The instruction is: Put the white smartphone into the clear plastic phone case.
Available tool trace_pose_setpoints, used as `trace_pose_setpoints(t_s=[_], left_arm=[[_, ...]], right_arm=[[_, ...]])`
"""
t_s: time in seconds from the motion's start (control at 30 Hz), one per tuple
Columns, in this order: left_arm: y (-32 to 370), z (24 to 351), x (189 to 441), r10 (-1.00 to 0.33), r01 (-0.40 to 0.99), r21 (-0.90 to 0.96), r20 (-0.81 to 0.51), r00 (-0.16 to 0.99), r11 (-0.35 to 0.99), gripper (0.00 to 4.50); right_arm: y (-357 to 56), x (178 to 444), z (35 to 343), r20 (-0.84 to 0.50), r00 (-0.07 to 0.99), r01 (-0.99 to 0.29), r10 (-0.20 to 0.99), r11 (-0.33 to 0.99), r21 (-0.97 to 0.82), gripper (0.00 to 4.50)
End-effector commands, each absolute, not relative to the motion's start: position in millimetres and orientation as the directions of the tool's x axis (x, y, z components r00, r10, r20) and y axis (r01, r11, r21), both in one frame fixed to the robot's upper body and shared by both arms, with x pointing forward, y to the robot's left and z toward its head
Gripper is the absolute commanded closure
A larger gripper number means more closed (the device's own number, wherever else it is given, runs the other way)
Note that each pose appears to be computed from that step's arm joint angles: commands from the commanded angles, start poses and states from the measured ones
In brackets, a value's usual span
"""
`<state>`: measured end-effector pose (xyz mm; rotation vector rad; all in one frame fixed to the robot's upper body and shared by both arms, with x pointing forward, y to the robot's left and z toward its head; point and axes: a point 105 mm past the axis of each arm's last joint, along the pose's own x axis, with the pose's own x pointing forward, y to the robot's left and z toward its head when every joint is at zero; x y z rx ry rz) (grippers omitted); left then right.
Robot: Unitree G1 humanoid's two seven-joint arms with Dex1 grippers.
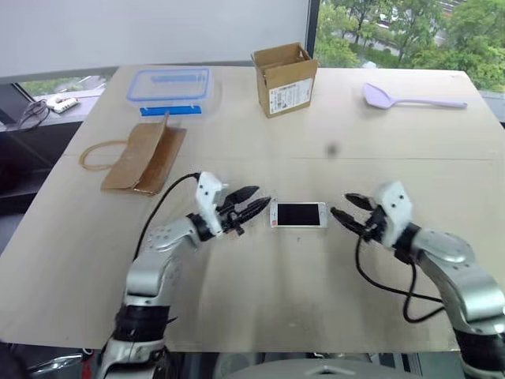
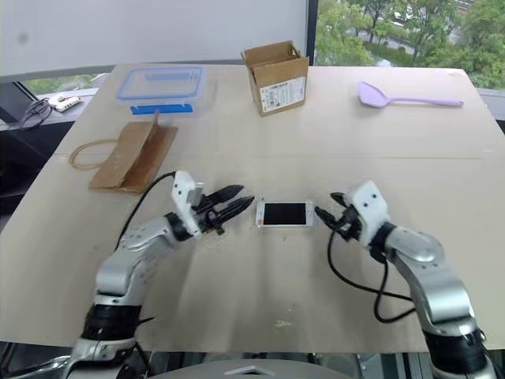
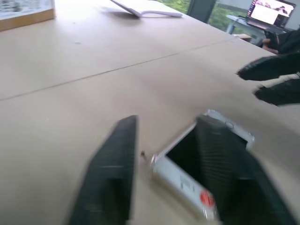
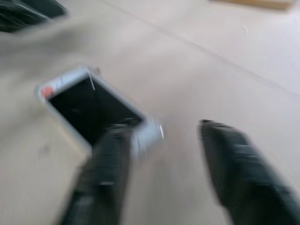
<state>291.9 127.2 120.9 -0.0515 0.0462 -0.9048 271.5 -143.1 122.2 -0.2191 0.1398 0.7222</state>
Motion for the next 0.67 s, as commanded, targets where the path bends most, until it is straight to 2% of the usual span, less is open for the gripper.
trace_pose_setpoints(t_s=[0.03,0.07,0.33,0.47,0.67], left_arm=[[133,132,273,-0.808,0.807,-0.038,-0.018,0.589,0.589,0.48],[137,130,270,-0.804,0.803,-0.034,-0.035,0.593,0.594,0.03],[163,123,250,-0.765,0.768,-0.023,-0.110,0.635,0.640,0.03],[180,138,270,-0.691,0.690,-0.042,-0.065,0.720,0.723,0.03],[188,141,276,-0.702,0.706,-0.004,-0.108,0.704,0.708,0.03]], right_arm=[[-157,257,146,-0.139,0.736,-0.676,0.663,0.707,-0.208,0.20],[-161,254,146,-0.152,0.733,-0.679,0.663,0.702,-0.213,0.00],[-199,240,146,-0.228,0.770,-0.638,0.596,0.717,-0.281,0.00],[-200,227,139,-0.269,0.750,-0.660,0.604,0.702,-0.268,0.00],[-208,217,130,-0.279,0.769,-0.638,0.576,0.722,-0.267,0.00]])
